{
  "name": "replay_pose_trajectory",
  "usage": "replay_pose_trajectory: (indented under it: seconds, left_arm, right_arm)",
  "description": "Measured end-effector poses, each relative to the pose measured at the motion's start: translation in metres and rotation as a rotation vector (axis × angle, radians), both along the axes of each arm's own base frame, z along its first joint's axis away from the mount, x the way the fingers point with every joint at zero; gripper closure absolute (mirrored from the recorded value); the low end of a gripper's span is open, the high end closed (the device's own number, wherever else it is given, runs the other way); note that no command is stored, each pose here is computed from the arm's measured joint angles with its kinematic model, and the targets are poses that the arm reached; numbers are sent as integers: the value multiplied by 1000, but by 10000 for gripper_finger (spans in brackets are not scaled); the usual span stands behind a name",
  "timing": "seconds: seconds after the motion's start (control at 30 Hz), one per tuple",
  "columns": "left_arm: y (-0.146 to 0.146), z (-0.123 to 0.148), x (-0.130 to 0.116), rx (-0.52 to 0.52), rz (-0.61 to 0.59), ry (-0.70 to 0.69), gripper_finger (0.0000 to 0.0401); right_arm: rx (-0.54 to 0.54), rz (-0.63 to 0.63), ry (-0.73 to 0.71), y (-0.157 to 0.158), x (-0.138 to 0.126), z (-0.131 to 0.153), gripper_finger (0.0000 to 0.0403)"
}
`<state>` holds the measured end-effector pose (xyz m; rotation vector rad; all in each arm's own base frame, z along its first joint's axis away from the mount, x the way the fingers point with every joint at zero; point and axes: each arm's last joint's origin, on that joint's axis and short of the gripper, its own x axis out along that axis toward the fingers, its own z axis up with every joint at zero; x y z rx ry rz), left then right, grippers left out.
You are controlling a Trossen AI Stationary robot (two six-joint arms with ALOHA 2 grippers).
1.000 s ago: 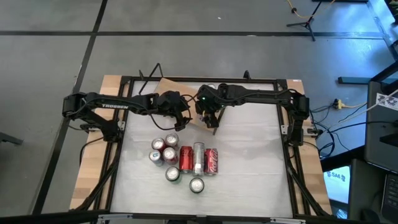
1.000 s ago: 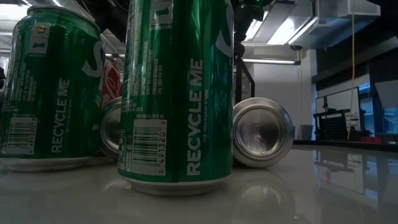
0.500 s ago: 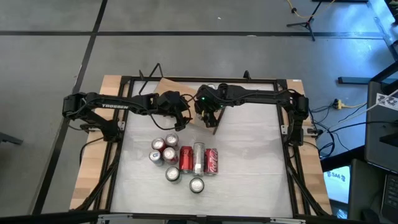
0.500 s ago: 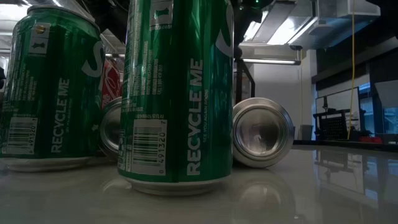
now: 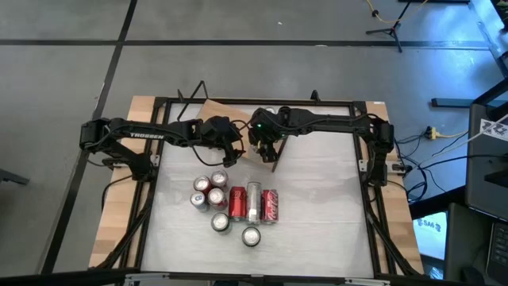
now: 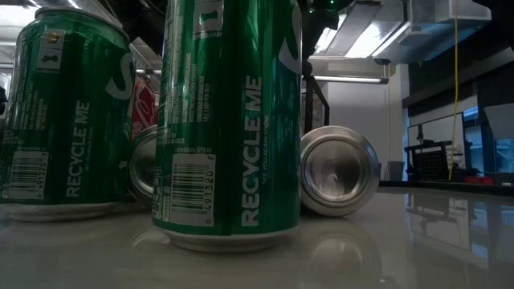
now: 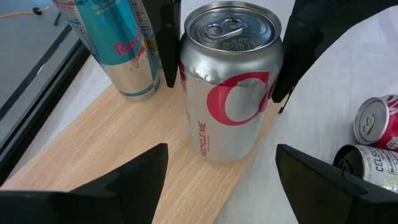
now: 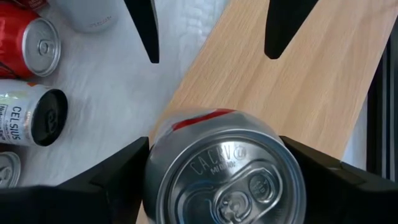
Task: Place canned beverage on shelf
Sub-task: Put the right silver soda can on the shelf
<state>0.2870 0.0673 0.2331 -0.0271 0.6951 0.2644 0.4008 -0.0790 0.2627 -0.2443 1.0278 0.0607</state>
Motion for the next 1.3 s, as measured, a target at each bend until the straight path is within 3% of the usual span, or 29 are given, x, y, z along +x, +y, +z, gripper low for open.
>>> replay_pose_trajectory:
  seconds: [0.33, 0.77, 1.1, 1.3]
  left_arm:
    - [0, 0, 0, -1, 0, -1, 113]
    - [0, 0, 0, 4, 4, -3, 113]
    - [0, 1, 1, 6, 4, -10, 113]
    - [0, 1, 1, 5, -7, -11, 113]
  right_arm:
    - [-24, -17, 2, -1, 0, 1, 7]
    - [-26, -16, -4, 0, 0, 13, 23]
    - [-24, -16, 1, 1, -6, 62, 22]
    - [-19, -16, 26, 4, -23, 93, 22]
